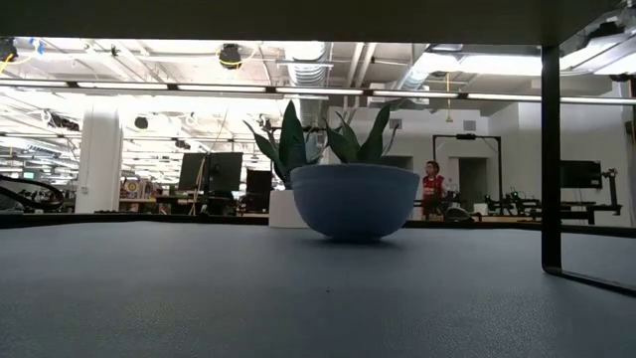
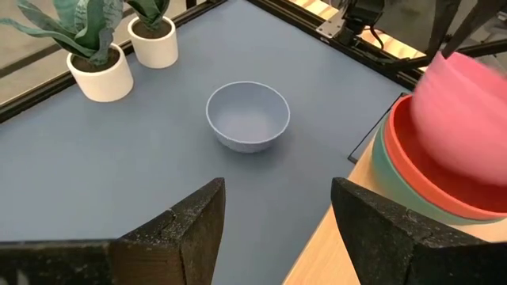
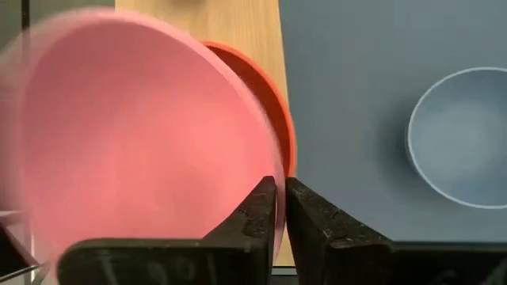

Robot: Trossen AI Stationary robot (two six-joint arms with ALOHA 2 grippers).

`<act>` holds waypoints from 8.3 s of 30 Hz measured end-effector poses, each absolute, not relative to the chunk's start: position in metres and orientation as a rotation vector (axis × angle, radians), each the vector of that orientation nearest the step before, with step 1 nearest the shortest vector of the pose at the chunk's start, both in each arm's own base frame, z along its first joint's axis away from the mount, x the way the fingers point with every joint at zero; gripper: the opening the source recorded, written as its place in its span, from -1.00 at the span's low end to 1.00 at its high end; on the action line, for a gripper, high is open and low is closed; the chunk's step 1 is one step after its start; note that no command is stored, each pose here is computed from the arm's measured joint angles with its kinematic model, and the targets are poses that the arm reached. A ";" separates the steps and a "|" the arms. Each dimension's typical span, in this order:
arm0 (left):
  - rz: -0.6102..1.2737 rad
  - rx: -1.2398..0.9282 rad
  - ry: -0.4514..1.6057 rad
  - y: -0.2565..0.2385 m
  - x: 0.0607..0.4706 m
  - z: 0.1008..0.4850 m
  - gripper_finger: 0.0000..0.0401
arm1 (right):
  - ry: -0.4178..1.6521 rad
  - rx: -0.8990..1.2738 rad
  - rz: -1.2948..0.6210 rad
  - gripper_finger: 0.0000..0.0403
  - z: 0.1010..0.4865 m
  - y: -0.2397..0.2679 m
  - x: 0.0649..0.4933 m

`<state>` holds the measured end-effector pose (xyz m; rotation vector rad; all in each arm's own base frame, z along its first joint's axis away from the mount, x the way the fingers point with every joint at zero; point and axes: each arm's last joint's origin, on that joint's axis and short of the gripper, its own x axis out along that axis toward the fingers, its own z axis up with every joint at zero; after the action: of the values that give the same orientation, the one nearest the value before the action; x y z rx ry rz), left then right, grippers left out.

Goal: Place and stack bowls onto a shelf
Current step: Stack the pink bowl on top of the orange bowl on the shelf, then stack the blue bowl on top of the pink bowl on the shelf

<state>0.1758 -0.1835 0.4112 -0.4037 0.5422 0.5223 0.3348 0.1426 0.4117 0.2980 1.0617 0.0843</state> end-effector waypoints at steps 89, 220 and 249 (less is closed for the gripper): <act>0.546 -0.462 0.520 -0.184 0.177 0.411 0.07 | 0.957 0.217 -0.166 -0.30 0.403 0.013 0.344; 0.532 -0.357 0.700 -0.165 0.196 0.408 0.07 | 0.773 0.435 0.106 -0.88 0.425 0.139 0.297; 0.530 -0.371 0.682 -0.166 0.197 0.409 0.07 | 1.057 0.466 0.007 -0.80 0.386 0.126 0.317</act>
<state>0.1967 -0.1662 0.4086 -0.3709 0.6825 0.5298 0.3167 0.1260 0.3857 0.4663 1.0565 0.0066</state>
